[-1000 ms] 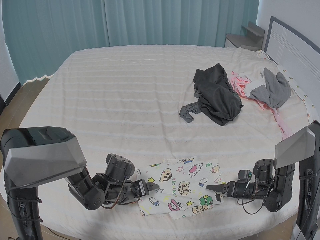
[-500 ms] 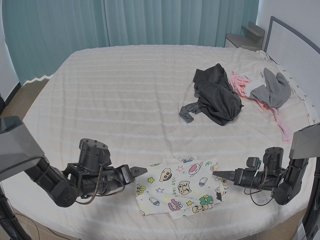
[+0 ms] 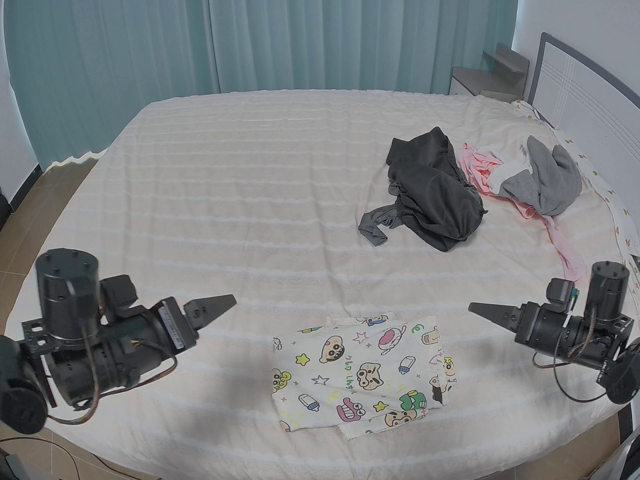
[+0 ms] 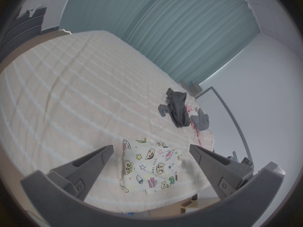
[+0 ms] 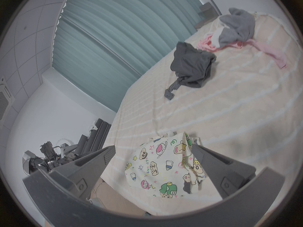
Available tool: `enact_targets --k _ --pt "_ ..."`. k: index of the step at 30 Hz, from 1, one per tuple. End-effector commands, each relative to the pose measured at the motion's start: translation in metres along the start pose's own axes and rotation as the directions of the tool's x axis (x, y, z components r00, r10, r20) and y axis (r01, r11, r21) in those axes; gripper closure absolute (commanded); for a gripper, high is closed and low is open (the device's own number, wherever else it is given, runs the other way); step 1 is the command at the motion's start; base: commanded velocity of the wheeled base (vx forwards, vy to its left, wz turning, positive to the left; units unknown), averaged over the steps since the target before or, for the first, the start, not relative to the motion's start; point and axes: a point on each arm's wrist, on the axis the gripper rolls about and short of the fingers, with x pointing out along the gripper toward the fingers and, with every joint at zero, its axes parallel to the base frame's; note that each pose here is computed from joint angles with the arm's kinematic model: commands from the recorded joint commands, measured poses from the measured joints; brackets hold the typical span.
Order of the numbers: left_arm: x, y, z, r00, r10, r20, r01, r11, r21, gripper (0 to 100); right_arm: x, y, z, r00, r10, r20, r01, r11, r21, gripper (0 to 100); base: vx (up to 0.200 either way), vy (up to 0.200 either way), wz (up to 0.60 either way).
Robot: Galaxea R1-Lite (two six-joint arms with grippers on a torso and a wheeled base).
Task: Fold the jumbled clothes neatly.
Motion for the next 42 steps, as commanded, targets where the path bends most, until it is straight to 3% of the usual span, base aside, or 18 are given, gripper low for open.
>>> enact_targets --k 1,7,10,14,18,20,21,22,23,25,27,28,32,33,36,37,41,42 --pt "-0.133 0.002 0.008 0.966 -0.118 0.232 0.124 0.992 -0.012 0 -0.112 0.056 0.008 0.979 0.028 0.203 -0.015 0.998 -0.066 0 0.000 0.000 0.00" --pt "-0.166 0.022 0.003 0.932 0.050 0.358 -0.026 0.997 -0.071 0 -0.170 0.074 0.000 0.943 -0.191 0.271 0.198 0.980 -0.001 0 0.000 0.000 0.00" --pt "-0.181 0.030 0.001 0.895 0.100 0.435 -0.063 0.993 -0.099 0 -0.196 0.077 -0.013 0.928 -0.203 0.313 0.216 0.976 -0.006 0 0.000 0.000 0.00" --pt "-0.201 0.040 -0.010 0.823 0.202 0.531 -0.160 0.979 -0.124 0 -0.216 0.069 -0.034 0.885 -0.278 0.373 0.313 0.949 -0.035 0 0.000 0.000 0.00" --pt "-0.225 0.045 -0.029 0.710 0.269 0.651 -0.289 0.954 -0.078 0 -0.229 0.064 -0.053 0.826 -0.345 0.446 0.426 0.900 -0.091 0 0.000 0.000 0.00" --pt "-0.230 0.045 -0.035 0.676 0.289 0.678 -0.331 0.941 -0.071 0 -0.230 0.062 -0.058 0.806 -0.362 0.469 0.458 0.882 -0.107 0 0.000 0.000 0.00" --pt "-0.235 0.046 -0.043 0.628 0.323 0.708 -0.385 0.919 -0.077 0 -0.232 0.060 -0.064 0.775 -0.385 0.501 0.507 0.852 -0.131 0 0.000 0.000 0.00" --pt "-0.236 0.046 -0.045 0.618 0.329 0.714 -0.395 0.915 -0.079 0 -0.233 0.060 -0.066 0.769 -0.388 0.508 0.516 0.846 -0.135 0 0.000 0.000 0.00" --pt "-0.239 0.047 -0.056 0.583 0.349 0.734 -0.442 0.894 -0.074 0 -0.233 0.057 -0.074 0.749 -0.399 0.530 0.552 0.817 -0.166 0 0.000 0.000 0.00" --pt "-0.238 0.052 -0.066 0.590 0.339 0.733 -0.467 0.884 -0.032 0 -0.233 0.052 -0.084 0.752 -0.379 0.539 0.560 0.799 -0.219 0 0.000 0.000 0.00" --pt "-0.234 0.058 -0.076 0.618 0.307 0.724 -0.471 0.882 0.028 0 -0.232 0.047 -0.095 0.778 -0.332 0.534 0.535 0.796 -0.284 0 0.000 0.000 0.00" --pt "-0.223 0.068 -0.084 0.667 0.301 0.682 -0.476 0.876 0.079 0 -0.232 0.041 -0.108 0.811 -0.259 0.525 0.483 0.802 -0.351 0 0.000 0.000 0.00" --pt "-0.207 0.083 -0.092 0.698 0.320 0.641 -0.487 0.868 0.098 0 -0.226 0.029 -0.125 0.830 -0.215 0.514 0.452 0.798 -0.397 0 0.000 0.000 0.00" --pt "-0.195 0.093 -0.099 0.734 0.300 0.610 -0.487 0.858 0.164 0 -0.218 0.018 -0.132 0.840 -0.234 0.489 0.462 0.781 -0.420 0 0.000 0.000 0.00" --pt "-0.179 0.106 -0.108 0.776 0.230 0.587 -0.480 0.819 0.314 0 -0.216 0.018 -0.130 0.822 -0.207 0.531 0.469 0.776 -0.423 0 0.000 0.000 0.00" --pt "-0.179 0.106 -0.108 0.776 0.230 0.587 -0.480 0.819 0.314 0 -0.216 0.018 -0.130 0.822 -0.207 0.531 0.469 0.776 -0.423 0 0.000 0.000 0.00" --pt "-0.178 0.103 -0.109 0.853 0.107 0.510 -0.357 0.833 0.423 0 -0.215 0.016 -0.130 0.811 -0.201 0.549 0.494 0.738 -0.459 0 0.000 0.000 0.00" --pt "-0.178 0.103 -0.109 0.853 0.107 0.510 -0.357 0.833 0.423 0 -0.215 0.016 -0.130 0.811 -0.201 0.549 0.494 0.738 -0.459 0 0.000 0.000 0.00"
